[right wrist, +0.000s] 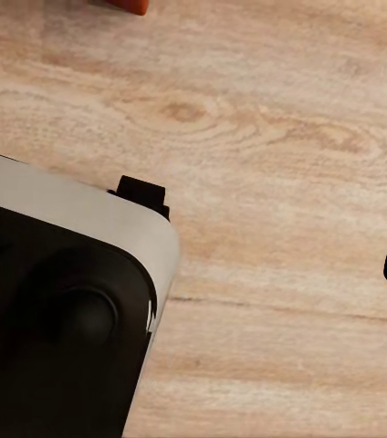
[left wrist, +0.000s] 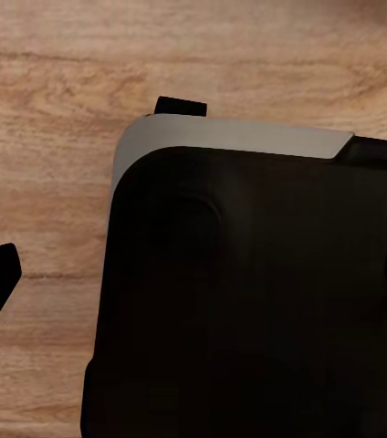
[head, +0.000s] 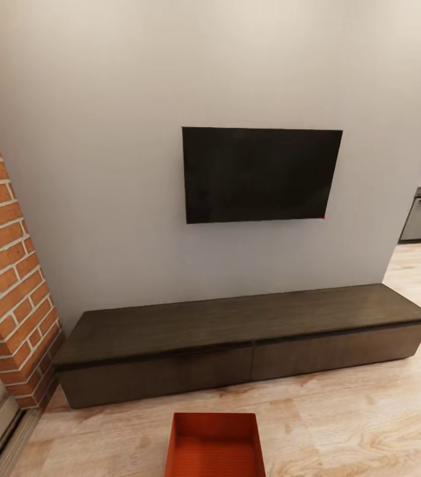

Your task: Move the two storage containers from the living room to the garage. In the garage, place one container on the floor and stack the other container on top of it (either order is fine).

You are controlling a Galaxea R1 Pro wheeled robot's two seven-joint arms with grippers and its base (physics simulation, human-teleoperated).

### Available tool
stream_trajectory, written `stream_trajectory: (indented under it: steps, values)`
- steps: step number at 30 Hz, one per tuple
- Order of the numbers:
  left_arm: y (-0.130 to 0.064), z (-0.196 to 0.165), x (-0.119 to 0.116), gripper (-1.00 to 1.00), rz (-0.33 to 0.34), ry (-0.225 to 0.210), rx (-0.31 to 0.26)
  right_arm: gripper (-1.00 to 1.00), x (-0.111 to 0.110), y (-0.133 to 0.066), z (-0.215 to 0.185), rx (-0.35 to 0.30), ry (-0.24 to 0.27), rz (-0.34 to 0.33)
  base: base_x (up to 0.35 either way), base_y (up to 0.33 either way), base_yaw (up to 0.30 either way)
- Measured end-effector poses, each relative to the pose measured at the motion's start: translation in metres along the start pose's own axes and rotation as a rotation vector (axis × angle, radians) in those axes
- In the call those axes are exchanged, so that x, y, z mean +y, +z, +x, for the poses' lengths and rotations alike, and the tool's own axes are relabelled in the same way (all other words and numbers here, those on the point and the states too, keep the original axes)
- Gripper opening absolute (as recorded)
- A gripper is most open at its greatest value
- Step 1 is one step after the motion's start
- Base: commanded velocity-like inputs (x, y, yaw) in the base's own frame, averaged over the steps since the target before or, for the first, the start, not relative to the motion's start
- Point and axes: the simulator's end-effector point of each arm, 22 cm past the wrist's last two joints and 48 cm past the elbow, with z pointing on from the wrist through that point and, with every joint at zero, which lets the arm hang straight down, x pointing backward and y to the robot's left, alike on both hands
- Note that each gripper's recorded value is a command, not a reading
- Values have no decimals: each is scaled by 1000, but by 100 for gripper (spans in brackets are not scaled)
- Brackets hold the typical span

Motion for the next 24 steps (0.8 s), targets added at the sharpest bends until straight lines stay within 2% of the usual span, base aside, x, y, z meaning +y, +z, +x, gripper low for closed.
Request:
stream_trajectory:
  steps: [24]
  values:
    - [0, 0, 0, 100, 0, 1, 0, 100, -1, 0, 0, 1, 0, 1, 0, 1, 0]
